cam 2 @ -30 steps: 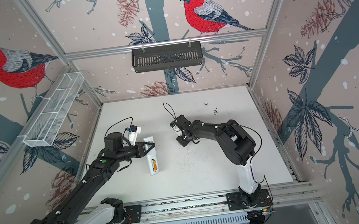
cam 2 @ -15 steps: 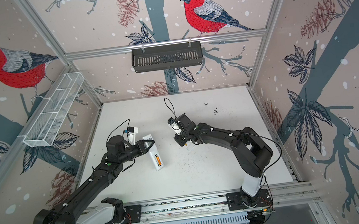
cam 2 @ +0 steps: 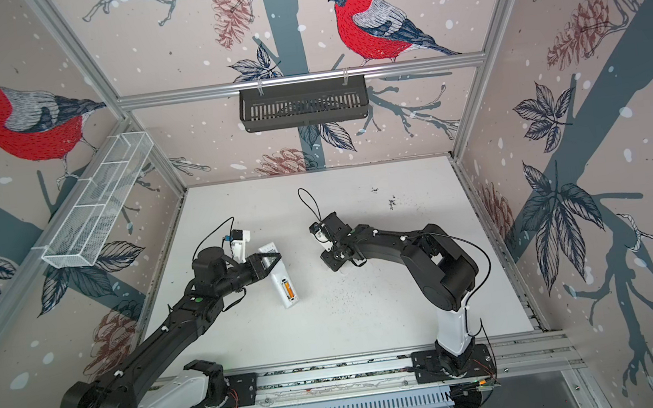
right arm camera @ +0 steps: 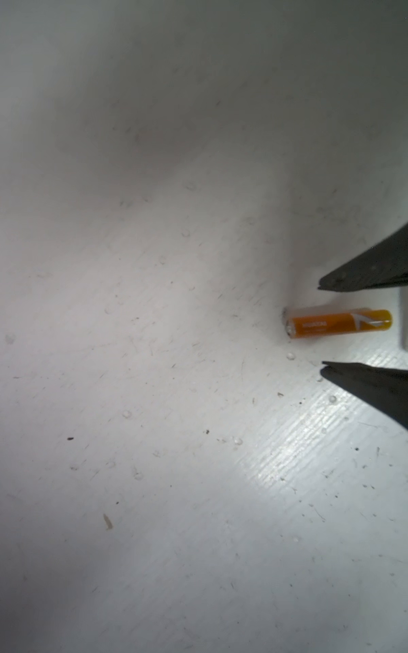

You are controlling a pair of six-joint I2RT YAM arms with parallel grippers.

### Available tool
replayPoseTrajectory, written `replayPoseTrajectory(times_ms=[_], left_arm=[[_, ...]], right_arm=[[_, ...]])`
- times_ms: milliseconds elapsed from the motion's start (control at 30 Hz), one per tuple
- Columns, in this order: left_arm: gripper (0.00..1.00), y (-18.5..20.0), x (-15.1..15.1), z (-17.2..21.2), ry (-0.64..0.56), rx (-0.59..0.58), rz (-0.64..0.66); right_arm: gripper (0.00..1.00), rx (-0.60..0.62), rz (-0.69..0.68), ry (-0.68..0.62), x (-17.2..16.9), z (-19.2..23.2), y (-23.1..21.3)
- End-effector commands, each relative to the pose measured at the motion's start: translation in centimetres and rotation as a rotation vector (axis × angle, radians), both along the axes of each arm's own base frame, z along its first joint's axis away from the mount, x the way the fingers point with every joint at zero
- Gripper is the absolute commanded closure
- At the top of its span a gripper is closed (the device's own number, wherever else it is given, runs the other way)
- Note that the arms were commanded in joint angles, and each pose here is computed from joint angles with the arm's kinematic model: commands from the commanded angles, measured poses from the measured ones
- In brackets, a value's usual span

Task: Load the batteries into the remote control
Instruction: 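Grasp the third orange battery upright with the right gripper and lift it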

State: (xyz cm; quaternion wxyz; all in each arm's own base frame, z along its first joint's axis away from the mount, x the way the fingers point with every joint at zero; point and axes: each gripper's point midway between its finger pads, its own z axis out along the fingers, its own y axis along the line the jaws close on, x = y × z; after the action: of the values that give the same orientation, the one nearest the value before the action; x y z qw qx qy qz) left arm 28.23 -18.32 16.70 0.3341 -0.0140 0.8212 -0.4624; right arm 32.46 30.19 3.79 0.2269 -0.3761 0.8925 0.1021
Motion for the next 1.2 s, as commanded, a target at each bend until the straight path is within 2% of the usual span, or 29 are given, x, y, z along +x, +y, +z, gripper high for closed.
replayPoseTrajectory(times_ms=[0, 167, 567, 1000, 1167], left_arm=[[1.0, -0.1, 0.5, 1.2, -0.059, -0.01, -0.003], [1.0, -0.2, 0.4, 1.0, -0.058, -0.003, -0.01], [1.0, 0.0, 0.4, 0.6, -0.063, 0.004, -0.014], [1.0, 0.1, 0.3, 0.7, -0.075, 0.002, -0.011], [1.0, 0.2, 0.3, 0.6, -0.072, 0.002, -0.008]], right_arm=[[0.64, -0.058, 0.004, 0.017, 0.2, -0.5, -0.6], [0.66, -0.114, -0.011, 0.083, 0.4, -1.1, -0.9], [0.69, -0.172, 0.015, 0.144, 0.6, -0.9, -0.6], [0.7, -0.208, 0.042, 0.184, 0.3, -1.7, 0.1], [0.74, -0.229, 0.028, 0.194, 0.4, -2.1, 0.1]])
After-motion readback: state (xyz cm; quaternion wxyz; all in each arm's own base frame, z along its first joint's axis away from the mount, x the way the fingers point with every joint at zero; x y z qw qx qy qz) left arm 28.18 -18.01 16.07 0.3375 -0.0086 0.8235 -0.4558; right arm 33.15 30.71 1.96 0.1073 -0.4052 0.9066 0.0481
